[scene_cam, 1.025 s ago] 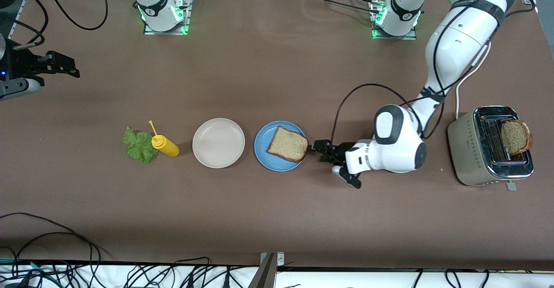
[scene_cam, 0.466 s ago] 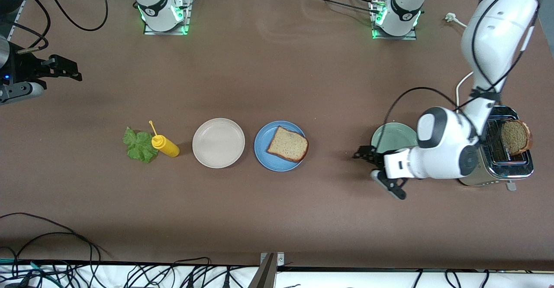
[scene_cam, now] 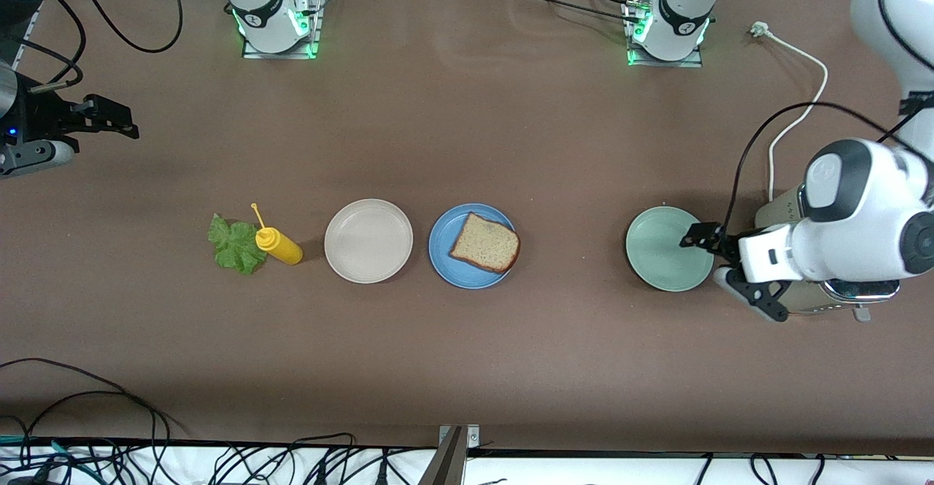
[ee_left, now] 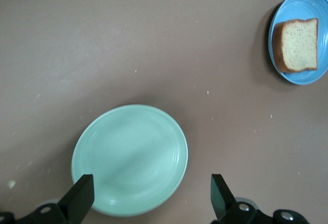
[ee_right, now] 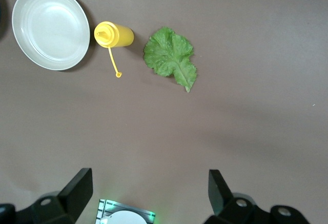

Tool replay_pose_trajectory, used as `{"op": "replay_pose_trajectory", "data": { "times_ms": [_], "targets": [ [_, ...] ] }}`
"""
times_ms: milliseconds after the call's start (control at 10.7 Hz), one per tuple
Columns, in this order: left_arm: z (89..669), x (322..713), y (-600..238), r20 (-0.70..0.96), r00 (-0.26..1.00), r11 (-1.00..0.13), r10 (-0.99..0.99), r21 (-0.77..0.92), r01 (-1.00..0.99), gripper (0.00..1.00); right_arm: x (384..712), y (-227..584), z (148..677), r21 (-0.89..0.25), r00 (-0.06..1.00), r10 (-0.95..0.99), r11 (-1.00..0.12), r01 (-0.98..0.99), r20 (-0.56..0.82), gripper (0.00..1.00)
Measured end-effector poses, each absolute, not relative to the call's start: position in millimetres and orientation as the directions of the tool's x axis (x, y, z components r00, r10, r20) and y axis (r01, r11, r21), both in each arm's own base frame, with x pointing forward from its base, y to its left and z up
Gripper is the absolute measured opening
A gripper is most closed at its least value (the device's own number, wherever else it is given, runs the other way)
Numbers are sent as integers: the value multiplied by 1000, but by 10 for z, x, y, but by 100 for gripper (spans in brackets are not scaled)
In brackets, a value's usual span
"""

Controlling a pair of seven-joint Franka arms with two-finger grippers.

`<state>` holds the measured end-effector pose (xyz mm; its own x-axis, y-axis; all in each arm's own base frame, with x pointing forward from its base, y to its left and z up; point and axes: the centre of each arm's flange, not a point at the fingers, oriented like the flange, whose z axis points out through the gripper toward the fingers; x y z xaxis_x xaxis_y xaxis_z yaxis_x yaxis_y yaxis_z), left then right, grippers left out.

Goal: Make sandwich in blue plate with both arms
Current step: 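Withdraw the left gripper toward the toaster while the right gripper reaches out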

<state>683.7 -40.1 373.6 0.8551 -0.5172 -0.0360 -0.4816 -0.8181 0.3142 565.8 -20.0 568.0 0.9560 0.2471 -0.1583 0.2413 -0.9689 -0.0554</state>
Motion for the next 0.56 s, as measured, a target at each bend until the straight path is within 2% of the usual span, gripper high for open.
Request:
{"op": "replay_pose_trajectory", "data": {
  "times_ms": [186,559],
  "targets": [
    [4232,6705,-328,-51,868,-849,-495,243,-469,100,5665,-221,5664,-58,957,242,-970,235,-160,100],
    [5096,6457,-108,-61,903,-905,-425,-12,-426,100,5750,-304,5469,-97,960,217,-974,203,-176,100]
  ]
}}
